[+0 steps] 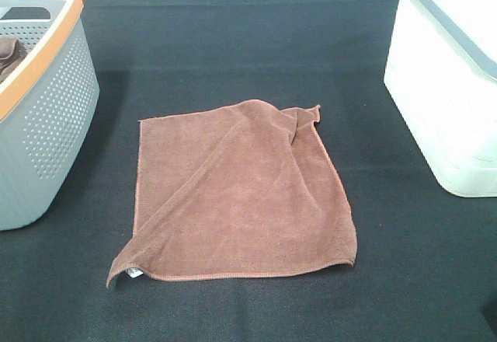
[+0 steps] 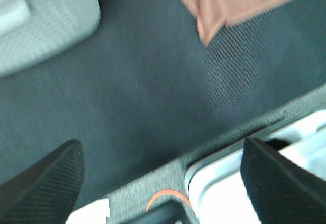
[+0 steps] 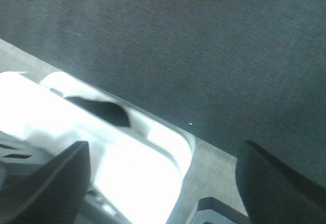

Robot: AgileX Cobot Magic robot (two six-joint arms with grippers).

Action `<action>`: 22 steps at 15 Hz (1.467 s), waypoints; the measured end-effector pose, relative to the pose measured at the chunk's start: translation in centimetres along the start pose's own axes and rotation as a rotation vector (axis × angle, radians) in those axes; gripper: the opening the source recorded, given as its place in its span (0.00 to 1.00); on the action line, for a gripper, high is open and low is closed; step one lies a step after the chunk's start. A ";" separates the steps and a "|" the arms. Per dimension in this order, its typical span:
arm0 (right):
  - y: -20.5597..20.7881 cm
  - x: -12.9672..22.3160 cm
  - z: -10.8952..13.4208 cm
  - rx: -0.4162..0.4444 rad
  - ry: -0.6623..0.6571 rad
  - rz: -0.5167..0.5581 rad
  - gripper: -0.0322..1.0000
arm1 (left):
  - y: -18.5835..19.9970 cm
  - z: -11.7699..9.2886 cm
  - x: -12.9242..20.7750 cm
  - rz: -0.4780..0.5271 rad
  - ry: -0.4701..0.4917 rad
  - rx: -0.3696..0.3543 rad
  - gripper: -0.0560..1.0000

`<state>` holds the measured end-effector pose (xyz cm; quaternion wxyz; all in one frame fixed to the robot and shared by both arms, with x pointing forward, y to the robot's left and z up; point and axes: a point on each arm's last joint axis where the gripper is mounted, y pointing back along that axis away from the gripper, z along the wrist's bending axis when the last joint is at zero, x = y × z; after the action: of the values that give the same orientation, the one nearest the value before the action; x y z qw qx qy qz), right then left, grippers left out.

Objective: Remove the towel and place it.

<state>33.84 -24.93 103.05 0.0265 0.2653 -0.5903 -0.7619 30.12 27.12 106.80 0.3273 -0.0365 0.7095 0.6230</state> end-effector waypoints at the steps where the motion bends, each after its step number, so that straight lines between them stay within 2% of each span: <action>1: 0.3 1.2 0.1 0.009 0.011 -0.042 0.75 | -0.8 0.0 1.2 0.020 -0.005 -0.001 0.81; 2: 1.3 2.5 0.4 0.026 0.034 -0.133 0.75 | -1.2 0.1 2.1 0.032 -0.008 -0.001 0.81; 4: 3.0 4.0 0.9 0.047 0.066 -0.286 0.75 | -1.0 0.0 1.7 -0.069 -0.011 0.003 0.81; 6: 4.5 5.8 1.4 0.067 0.098 -0.434 0.75 | -1.0 0.0 1.2 -0.123 -0.048 0.003 0.81; 7: 4.5 5.8 1.4 0.067 0.098 -0.434 0.75 | -1.0 0.0 1.2 -0.123 -0.048 0.003 0.81; 9: 5.3 7.2 1.7 0.078 0.120 -0.535 0.75 | -1.8 0.0 1.3 -0.136 -0.134 0.003 0.80; 10: 5.5 7.8 1.8 0.084 0.128 -0.572 0.75 | -2.1 0.0 1.5 -0.125 -0.144 0.002 0.80; 11: 5.8 8.4 1.9 0.091 0.138 -0.619 0.75 | -2.2 -0.3 1.6 -0.125 -0.141 0.031 0.80; 13: 6.0 9.0 2.0 0.101 0.144 -0.654 0.75 | -2.2 -0.4 1.6 -0.125 -0.154 0.044 0.80; 19: 6.0 9.1 0.8 0.185 0.004 -0.650 0.75 | -2.2 -0.7 1.6 -0.124 -0.149 0.071 0.80; 22: 6.1 9.1 0.5 0.217 -0.001 -0.649 0.75 | -2.2 -0.7 1.6 -0.124 -0.149 0.071 0.80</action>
<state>24.11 -29.50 105.26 -0.2460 0.4401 -0.5525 -0.6637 29.60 26.61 104.12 0.4182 -0.0225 0.7011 0.5771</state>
